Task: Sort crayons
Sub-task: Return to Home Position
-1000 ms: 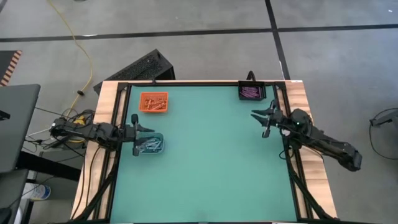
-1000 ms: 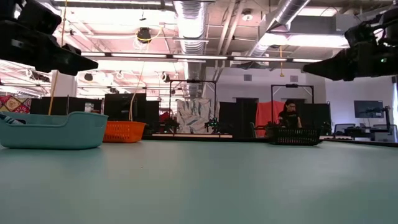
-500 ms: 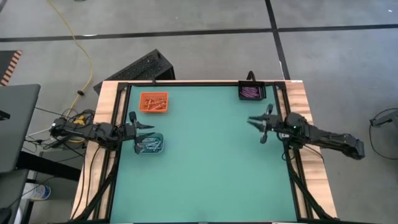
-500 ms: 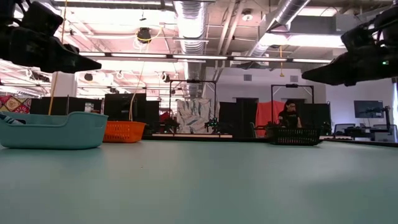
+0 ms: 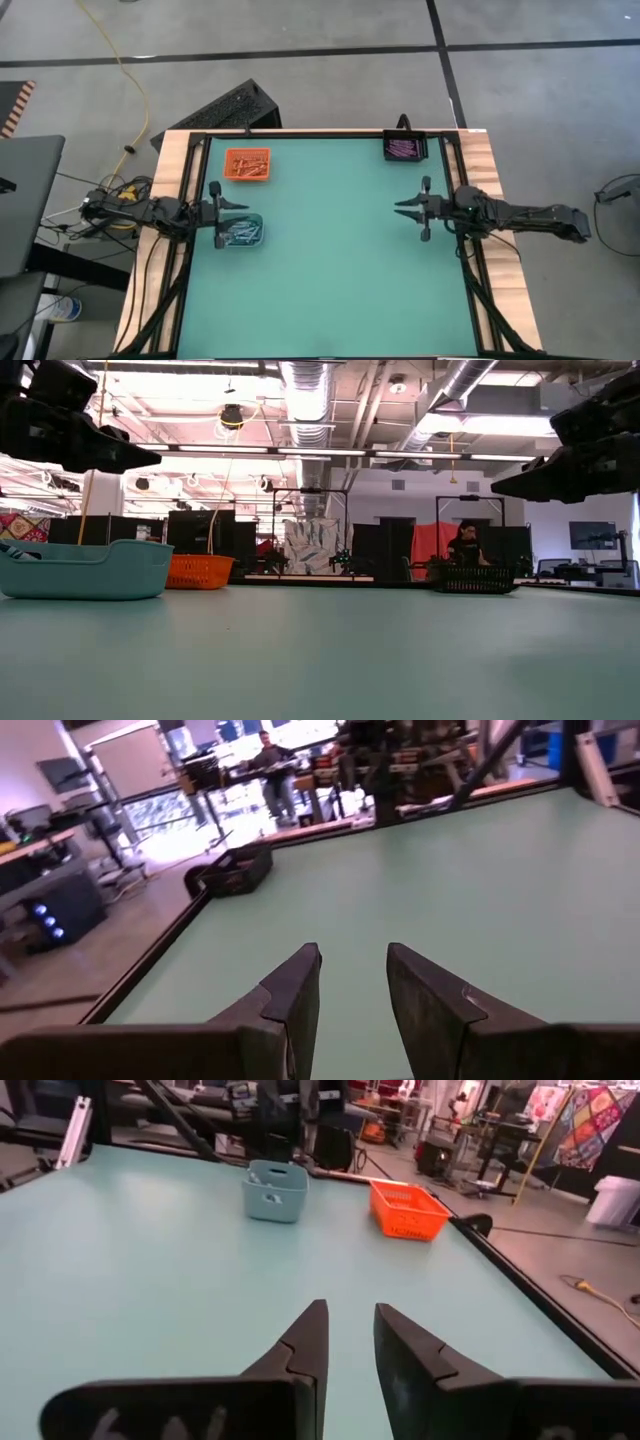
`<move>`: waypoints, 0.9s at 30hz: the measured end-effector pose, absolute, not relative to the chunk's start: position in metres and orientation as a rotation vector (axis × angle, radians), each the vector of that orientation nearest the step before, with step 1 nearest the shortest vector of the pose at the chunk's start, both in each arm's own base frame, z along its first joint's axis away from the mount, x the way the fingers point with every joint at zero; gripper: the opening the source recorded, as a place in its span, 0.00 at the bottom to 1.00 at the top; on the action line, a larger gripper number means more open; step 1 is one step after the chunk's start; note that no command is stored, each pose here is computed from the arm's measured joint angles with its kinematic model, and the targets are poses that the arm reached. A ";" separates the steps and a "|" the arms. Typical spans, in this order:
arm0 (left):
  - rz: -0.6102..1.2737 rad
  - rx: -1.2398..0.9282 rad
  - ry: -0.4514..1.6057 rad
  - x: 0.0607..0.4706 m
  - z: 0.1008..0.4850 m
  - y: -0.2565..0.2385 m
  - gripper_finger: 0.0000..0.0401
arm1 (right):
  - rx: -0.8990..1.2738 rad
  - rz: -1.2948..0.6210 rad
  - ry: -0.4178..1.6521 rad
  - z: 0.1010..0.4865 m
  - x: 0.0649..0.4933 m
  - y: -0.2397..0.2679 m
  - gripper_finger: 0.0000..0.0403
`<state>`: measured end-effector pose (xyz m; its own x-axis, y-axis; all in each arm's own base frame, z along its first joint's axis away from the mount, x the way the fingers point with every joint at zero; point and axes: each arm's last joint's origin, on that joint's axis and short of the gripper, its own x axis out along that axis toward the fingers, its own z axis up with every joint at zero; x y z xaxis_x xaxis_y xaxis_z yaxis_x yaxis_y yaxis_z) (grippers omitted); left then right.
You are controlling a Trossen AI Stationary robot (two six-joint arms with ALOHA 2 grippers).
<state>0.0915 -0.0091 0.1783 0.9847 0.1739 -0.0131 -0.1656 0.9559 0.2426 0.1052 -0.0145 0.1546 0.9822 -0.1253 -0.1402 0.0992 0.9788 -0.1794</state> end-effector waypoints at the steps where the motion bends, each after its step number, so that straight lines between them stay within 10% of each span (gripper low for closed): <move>1: 0.180 0.238 0.037 0.091 0.178 -0.009 0.27 | -0.173 -0.112 0.149 0.155 0.105 -0.014 0.21; 27: 0.112 0.152 0.060 0.091 0.175 -0.011 0.27 | -0.048 -0.116 0.119 0.157 0.105 -0.014 0.21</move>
<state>0.0914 -0.0107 0.1751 0.9919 0.1160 -0.0512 -0.1069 0.9822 0.1546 0.1055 -0.0141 0.1568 0.9863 -0.1180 -0.1155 0.1123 0.9922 -0.0545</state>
